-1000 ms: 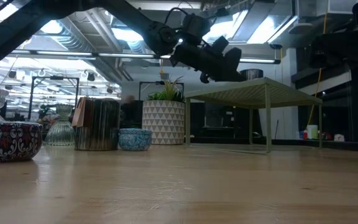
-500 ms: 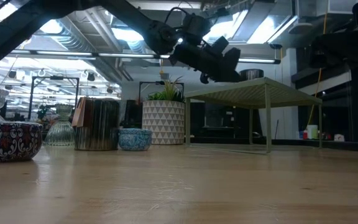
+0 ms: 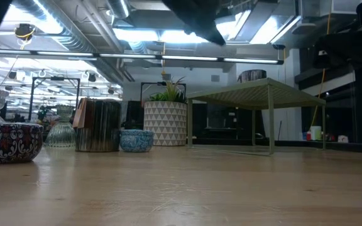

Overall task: Pick & Place candle stick holders
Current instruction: Align the silver scented candle with the other silver scented candle on the shelf

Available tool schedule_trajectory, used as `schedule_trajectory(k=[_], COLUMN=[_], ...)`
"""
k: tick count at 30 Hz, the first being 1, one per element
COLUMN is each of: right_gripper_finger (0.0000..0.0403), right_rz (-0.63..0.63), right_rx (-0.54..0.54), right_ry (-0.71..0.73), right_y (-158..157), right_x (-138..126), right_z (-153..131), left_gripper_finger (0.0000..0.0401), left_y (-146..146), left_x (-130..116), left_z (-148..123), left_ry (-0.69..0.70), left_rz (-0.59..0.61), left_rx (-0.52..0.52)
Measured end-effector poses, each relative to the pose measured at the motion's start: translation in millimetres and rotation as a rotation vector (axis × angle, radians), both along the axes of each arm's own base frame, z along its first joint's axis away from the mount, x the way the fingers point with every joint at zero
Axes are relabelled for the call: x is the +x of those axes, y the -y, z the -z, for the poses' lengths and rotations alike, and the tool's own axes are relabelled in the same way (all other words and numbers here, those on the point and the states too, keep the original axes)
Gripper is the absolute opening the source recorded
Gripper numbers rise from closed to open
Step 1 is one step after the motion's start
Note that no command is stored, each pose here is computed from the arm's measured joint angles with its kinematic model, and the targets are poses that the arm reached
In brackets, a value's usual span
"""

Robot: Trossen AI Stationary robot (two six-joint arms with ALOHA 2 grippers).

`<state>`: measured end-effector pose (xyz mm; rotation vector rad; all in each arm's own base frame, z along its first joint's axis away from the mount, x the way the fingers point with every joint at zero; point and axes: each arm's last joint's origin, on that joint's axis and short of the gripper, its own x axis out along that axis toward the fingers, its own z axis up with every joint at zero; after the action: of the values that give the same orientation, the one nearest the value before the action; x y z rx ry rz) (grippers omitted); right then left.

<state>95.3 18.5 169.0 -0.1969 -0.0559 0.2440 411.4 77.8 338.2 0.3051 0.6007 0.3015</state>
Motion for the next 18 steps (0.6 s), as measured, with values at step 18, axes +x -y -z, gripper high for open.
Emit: schedule_trajectory(k=[18], right_gripper_finger=[0.0044], right_rz=[0.000], right_rx=[0.000], right_ry=[0.000], right_y=[0], right_x=[0], right_z=[0], left_gripper_finger=[0.0002], left_y=[110], left_x=[-142], left_z=[13], left_ry=[0.100], left_rz=[0.037], left_rx=[-0.248])
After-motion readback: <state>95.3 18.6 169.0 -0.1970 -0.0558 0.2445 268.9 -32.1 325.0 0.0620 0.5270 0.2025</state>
